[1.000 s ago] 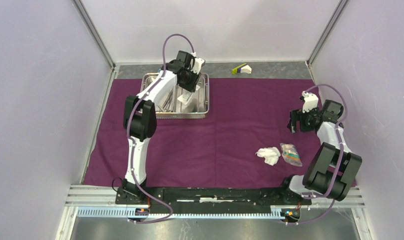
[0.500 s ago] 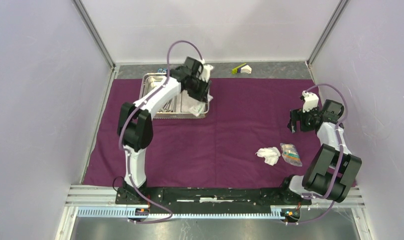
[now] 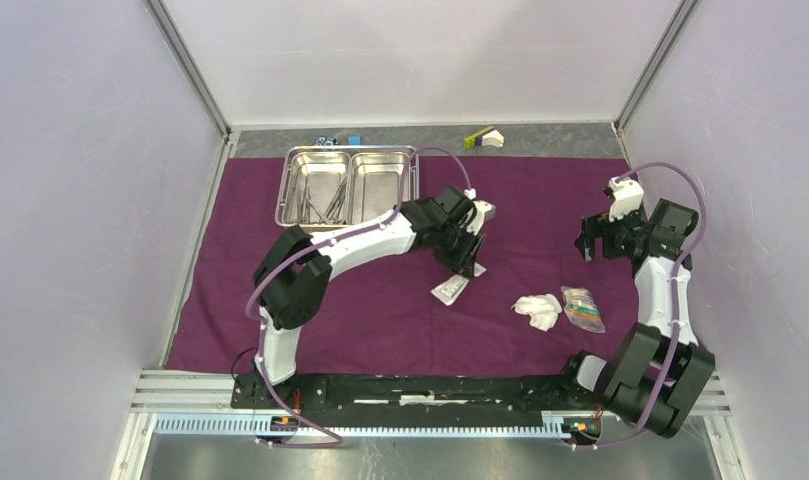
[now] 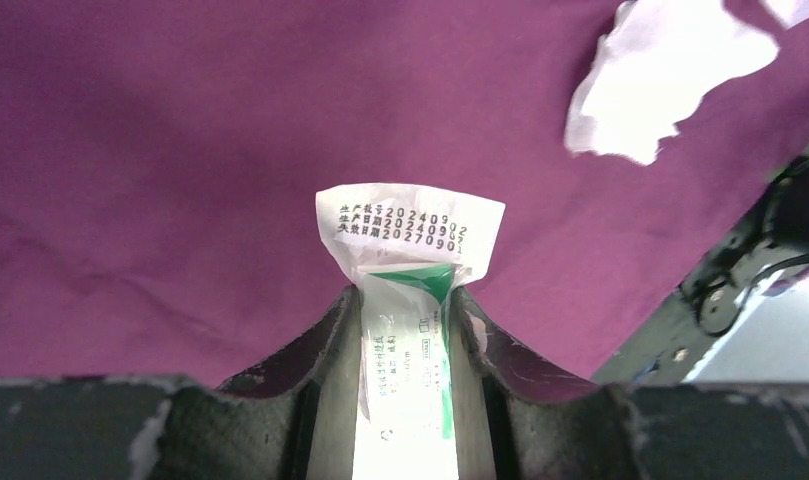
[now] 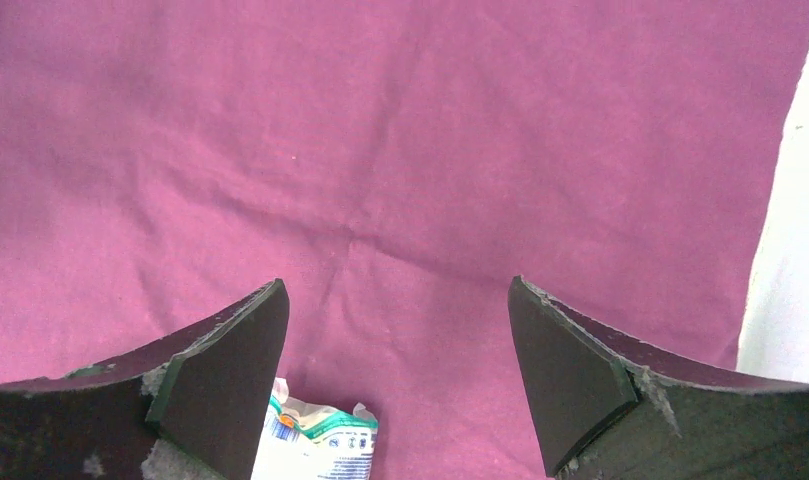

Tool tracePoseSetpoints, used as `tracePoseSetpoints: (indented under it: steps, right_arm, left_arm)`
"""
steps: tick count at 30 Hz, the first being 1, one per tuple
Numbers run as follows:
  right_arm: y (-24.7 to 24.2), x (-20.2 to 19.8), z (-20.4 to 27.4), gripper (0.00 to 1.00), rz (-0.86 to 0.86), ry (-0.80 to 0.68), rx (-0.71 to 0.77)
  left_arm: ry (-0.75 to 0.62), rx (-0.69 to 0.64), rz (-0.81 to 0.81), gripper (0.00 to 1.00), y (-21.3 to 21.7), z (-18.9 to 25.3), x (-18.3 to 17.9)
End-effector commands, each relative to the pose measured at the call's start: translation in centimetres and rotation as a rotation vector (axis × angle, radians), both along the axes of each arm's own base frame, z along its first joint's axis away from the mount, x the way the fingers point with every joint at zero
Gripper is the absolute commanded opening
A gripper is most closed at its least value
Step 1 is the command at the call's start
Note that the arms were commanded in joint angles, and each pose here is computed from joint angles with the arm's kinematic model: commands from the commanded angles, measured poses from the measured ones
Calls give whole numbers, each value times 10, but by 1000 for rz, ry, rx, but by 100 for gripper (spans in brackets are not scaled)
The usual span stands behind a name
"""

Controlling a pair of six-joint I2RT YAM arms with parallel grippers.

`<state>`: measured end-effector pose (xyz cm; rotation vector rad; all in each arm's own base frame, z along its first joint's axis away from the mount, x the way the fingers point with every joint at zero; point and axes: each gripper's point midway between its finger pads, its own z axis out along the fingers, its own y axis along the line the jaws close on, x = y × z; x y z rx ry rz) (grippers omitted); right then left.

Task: Open and lay out the surgical kit
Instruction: Place the medical item in the surgical kit.

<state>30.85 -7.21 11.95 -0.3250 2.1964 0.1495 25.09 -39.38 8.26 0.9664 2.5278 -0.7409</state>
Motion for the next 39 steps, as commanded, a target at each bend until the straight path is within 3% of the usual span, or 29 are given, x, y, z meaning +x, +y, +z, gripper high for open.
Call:
tracePoseSetpoints:
  steps: [1, 8, 18, 27, 39]
  right_arm:
    - [8, -2, 13, 88, 32, -59, -7]
    - [11, -3, 19, 88, 44, -87, -10]
    - [8, -6, 20, 88, 24, -102, -38]
    - [6, -6, 18, 88, 15, -90, -38]
    - [4, -8, 18, 88, 10, -94, -55]
  left_arm:
    - [93, -97, 111, 4, -38, 4, -14]
    - [62, -76, 175, 14, -65, 4, -40]
    - [179, -10, 378, 16, -83, -13, -50]
    - [166, 69, 537, 17, -76, -17, -42]
    - [176, 136, 571, 17, -89, -26, -43]
